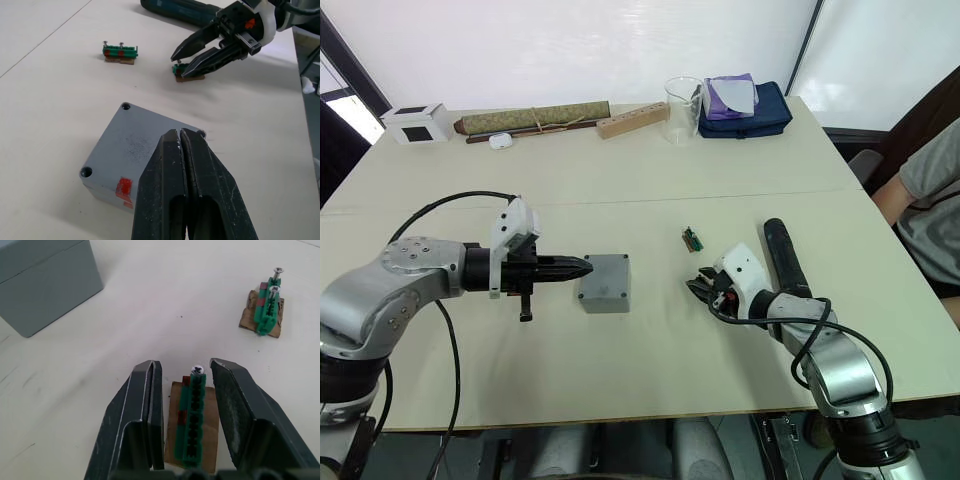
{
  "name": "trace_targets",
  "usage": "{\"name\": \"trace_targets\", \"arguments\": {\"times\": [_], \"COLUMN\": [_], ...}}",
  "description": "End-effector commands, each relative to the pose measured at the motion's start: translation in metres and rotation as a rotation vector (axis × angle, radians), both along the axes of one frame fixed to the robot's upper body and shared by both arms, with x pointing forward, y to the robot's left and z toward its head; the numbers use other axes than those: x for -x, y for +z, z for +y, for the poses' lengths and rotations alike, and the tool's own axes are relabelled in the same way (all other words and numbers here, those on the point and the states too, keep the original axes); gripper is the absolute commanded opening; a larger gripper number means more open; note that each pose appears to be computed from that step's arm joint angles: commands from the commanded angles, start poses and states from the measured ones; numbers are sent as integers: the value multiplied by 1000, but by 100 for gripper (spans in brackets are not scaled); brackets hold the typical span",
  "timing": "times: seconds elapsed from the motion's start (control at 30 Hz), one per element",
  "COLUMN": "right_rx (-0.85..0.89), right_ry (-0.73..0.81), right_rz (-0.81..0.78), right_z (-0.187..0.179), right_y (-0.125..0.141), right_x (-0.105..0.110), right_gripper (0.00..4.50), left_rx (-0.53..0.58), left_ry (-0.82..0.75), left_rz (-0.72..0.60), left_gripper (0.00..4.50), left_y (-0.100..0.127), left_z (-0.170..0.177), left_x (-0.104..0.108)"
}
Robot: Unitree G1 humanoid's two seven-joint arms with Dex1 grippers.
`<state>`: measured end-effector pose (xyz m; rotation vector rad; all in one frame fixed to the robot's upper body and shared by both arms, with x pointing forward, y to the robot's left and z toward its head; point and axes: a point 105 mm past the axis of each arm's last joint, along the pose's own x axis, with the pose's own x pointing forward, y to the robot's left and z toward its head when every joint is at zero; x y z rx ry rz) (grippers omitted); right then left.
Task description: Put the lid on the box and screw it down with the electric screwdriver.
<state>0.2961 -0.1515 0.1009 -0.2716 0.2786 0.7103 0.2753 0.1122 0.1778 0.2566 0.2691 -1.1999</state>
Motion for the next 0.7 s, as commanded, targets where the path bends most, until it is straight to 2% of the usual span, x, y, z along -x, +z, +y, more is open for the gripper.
{"name": "trace_targets", "arguments": {"times": [0.03,0.1,0.13,0.2,0.23,0.47,0.7], "right_rx": [-3,-2,-3,-4,-4,-3,-20], "right_ry": [2,-2,-5,-7,-8,-7,14], "right_rz": [-48,-50,-51,-54,-55,-60,-99], "right_z": [-1,-2,-3,-3,-3,-5,-5], "right_y": [10,9,9,9,9,11,31], "right_x": [-2,-2,-2,-3,-4,-3,0], "right_gripper": [179,127,117,30,2,2,2], "left_rx": [0,-4,-4,-4,-5,-8,4], "left_ry": [-8,-6,-6,-6,-6,-4,2], "left_rz": [-29,-29,-29,-28,-29,-27,-25], "left_gripper": [0,0,0,0,0,0,0], "left_y": [3,2,1,1,1,-1,-1], "left_z": [-2,-2,-2,-2,-2,-2,-1], "left_x": [2,2,2,2,2,1,0]}}
